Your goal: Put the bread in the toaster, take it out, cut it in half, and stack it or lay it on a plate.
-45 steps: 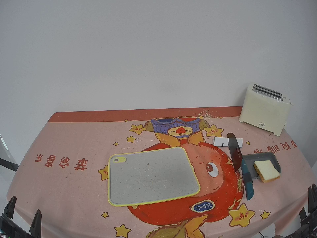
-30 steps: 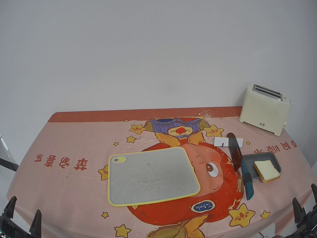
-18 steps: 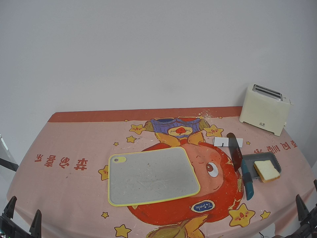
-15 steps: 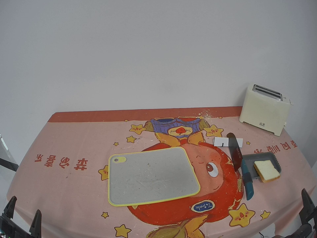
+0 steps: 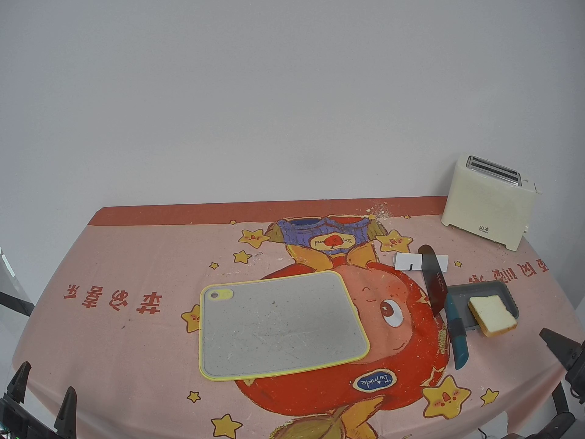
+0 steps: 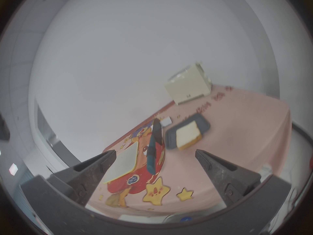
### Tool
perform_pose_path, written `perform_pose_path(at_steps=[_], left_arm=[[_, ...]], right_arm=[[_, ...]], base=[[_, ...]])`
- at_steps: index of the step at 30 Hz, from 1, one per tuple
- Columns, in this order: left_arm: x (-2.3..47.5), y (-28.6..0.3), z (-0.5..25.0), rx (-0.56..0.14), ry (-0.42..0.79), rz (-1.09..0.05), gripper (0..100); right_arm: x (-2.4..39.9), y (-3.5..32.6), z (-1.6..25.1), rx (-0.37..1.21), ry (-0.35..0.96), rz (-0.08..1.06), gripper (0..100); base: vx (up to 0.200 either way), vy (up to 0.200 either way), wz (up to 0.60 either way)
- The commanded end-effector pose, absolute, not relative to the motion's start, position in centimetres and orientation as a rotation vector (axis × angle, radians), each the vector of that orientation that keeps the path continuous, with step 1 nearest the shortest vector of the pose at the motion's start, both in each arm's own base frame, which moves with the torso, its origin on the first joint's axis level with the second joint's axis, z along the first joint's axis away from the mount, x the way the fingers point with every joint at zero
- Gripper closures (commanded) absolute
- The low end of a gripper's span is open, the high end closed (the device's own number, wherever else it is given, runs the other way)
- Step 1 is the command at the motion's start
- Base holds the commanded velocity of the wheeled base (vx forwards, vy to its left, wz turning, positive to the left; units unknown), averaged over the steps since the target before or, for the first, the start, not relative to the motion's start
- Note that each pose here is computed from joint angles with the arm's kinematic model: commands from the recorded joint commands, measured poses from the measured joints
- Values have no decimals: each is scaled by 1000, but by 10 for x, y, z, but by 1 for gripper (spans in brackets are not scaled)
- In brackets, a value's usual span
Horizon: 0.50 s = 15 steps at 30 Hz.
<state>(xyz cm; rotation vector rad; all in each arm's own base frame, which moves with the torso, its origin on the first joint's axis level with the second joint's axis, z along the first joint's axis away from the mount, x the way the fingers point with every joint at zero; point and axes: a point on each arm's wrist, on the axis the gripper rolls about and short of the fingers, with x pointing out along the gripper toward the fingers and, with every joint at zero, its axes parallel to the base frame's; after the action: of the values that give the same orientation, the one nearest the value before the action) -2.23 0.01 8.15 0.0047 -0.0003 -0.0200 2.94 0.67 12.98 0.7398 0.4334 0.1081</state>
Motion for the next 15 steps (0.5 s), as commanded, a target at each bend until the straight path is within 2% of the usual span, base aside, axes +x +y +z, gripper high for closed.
perform_pose_path(at_steps=[1,7,15], left_arm=[[-21,0,77,5,18,-20,0],[-21,0,77,5,18,-20,0],[-21,0,77,5,18,-20,0]], right_arm=[[51,11,115,928,667,15,0],[47,12,103,1024,745,7,0],[48,13,105,1184,772,24,0]], base=[[0,0,0],[0,0,0],[0,0,0]])
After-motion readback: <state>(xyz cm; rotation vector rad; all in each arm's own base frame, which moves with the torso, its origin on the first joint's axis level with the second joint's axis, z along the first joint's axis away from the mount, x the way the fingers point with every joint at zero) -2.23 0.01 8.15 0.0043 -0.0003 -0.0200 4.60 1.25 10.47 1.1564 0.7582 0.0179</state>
